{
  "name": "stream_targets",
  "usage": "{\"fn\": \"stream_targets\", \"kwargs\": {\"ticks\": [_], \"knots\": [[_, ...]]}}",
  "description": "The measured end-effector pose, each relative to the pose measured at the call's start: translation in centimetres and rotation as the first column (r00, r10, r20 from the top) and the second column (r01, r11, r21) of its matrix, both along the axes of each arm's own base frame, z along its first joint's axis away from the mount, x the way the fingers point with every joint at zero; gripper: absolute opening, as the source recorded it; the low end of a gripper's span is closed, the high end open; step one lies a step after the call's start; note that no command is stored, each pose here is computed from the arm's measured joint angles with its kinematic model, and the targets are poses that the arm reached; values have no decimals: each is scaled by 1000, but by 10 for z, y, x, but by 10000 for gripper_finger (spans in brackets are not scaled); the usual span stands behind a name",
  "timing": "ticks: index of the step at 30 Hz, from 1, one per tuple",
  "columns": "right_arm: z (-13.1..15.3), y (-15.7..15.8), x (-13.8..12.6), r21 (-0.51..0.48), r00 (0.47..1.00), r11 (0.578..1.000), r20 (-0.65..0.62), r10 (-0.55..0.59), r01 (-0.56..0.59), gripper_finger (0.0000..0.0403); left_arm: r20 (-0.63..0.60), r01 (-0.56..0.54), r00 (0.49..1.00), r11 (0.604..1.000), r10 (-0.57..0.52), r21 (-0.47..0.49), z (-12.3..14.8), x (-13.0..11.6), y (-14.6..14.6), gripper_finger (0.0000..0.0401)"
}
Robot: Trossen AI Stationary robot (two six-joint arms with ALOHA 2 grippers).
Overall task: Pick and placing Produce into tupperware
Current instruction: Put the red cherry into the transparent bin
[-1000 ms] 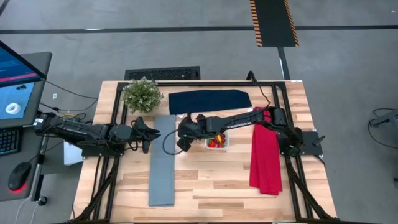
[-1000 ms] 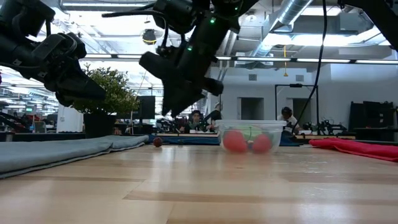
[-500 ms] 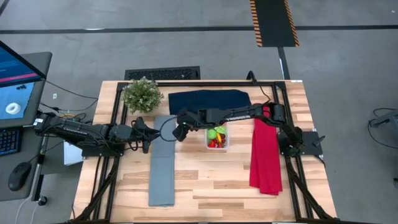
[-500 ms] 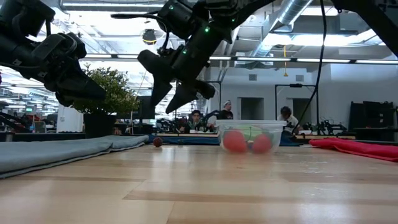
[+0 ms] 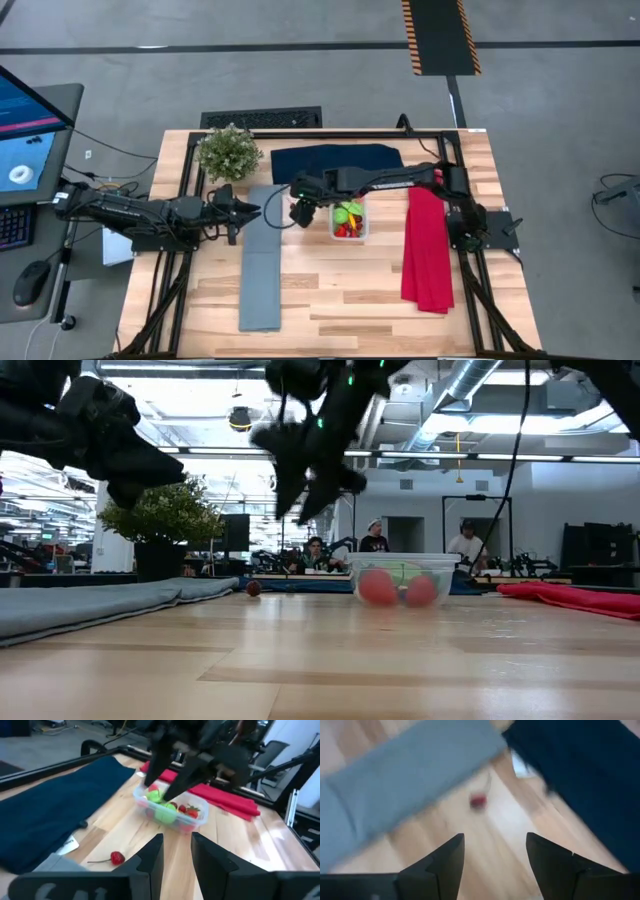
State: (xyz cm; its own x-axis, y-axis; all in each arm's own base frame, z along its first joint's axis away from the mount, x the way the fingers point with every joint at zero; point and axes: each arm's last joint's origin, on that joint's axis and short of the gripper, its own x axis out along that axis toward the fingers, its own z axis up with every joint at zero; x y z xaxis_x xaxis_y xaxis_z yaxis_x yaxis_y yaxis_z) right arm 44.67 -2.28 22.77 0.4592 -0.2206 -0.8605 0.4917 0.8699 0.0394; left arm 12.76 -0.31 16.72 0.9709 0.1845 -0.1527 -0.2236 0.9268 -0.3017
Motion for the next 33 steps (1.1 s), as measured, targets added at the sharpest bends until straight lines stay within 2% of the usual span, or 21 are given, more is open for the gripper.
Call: {"fn": "stream_targets", "kwargs": {"ticks": [1, 6, 9, 11, 15, 21, 24, 26, 28, 31, 33], "knots": [[5, 4, -6, -1, 1000, 1000, -28, 9, -9, 235, -3, 4, 1000, 1000, -4, -2, 0, 1, 1, 87], [35, 32, -21, -7, 998, 998, 4, 64, -64, 229, -33, 35, 999, 999, -34, 9, 0, 6, 7, 87], [48, 55, -27, -62, 995, 994, 40, 93, -90, 226, -92, 41, 995, 999, -38, 26, 4, 13, 12, 87], [49, 72, -29, -115, 991, 986, 40, 126, -120, 224, -121, 58, 991, 997, -52, 50, 9, 21, 16, 87], [49, 106, -35, -209, 987, 968, 48, 152, -139, 218, -195, 175, 969, 978, -150, 115, 16, 41, 21, 87], [36, 146, -56, -283, 985, 949, 57, 162, -139, 201, -266, 134, 959, 984, -99, 118, 10, 65, 33, 87], [34, 161, -76, -270, 979, 953, 110, 172, -138, 188, -269, 131, 959, 981, -90, 140, 7, 76, 38, 87], [27, 176, -83, -264, 954, 945, 178, 243, -191, 178, -271, 138, 958, 980, -95, 144, 6, 82, 40, 87], [23, 192, -96, -264, 905, 916, 224, 361, -300, 167, -269, 171, 955, 974, -127, 148, 4, 88, 41, 87], [32, 208, -112, -261, 773, 874, 410, 485, -410, 151, -261, 218, 950, 964, -173, 154, 4, 97, 41, 87], [36, 210, -124, -310, 699, 854, 491, 521, -419, 142, -258, 220, 950, 963, -176, 154, 5, 103, 42, 87]]}}
